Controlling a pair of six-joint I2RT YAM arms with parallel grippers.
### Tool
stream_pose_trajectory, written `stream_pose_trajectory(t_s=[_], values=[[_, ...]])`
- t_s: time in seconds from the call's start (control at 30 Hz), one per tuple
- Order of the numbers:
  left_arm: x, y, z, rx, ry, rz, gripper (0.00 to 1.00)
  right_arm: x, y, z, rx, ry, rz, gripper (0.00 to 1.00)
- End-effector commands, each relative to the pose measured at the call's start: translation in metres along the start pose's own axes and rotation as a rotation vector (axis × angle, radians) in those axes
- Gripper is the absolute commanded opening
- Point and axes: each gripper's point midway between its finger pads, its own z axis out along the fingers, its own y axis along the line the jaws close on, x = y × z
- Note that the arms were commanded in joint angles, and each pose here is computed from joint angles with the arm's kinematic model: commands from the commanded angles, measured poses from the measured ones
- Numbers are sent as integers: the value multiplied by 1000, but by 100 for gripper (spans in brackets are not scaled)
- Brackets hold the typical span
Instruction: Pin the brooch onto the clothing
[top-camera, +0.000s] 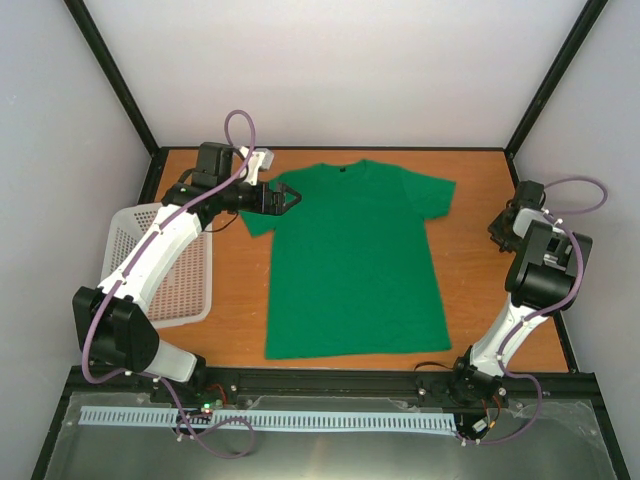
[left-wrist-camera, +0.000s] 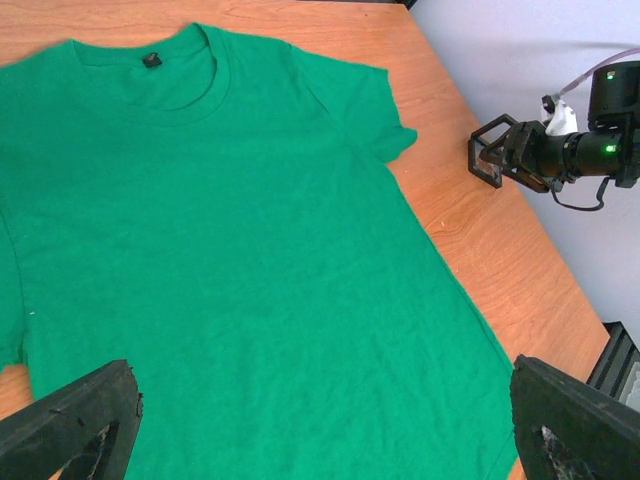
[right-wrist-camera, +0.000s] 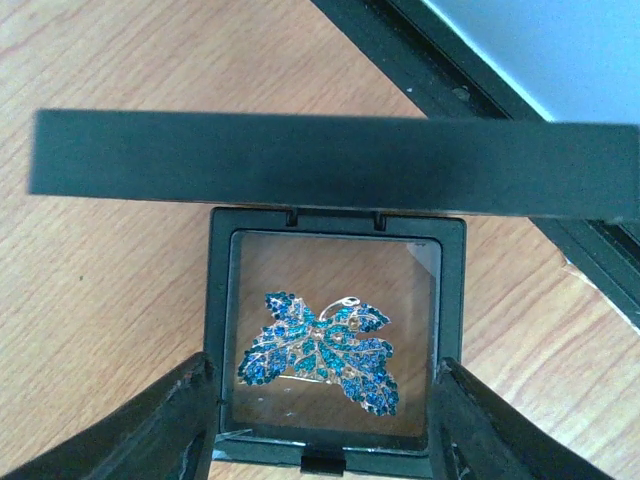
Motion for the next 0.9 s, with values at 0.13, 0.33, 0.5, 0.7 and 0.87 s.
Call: stream_pose_trajectory(t_s=[0.13,0.33,0.5,0.7,0.87], values=[[-12,-6,-4,27,-37,16,100,0,-6,11,16,12,13,58],[-10,-5,-4,27,-35,15,100,-1,-2,16,4,21,14,55],[-12,-6,-5,28,-39,17,100,3,1,17,-14,36,31,56],[-12,-6,-4,30,-37,16,100,2,4,14,-40,31,37,52],[-12,-7,-4,35,-37,13,100,3,3,13,-57,39,48,48]])
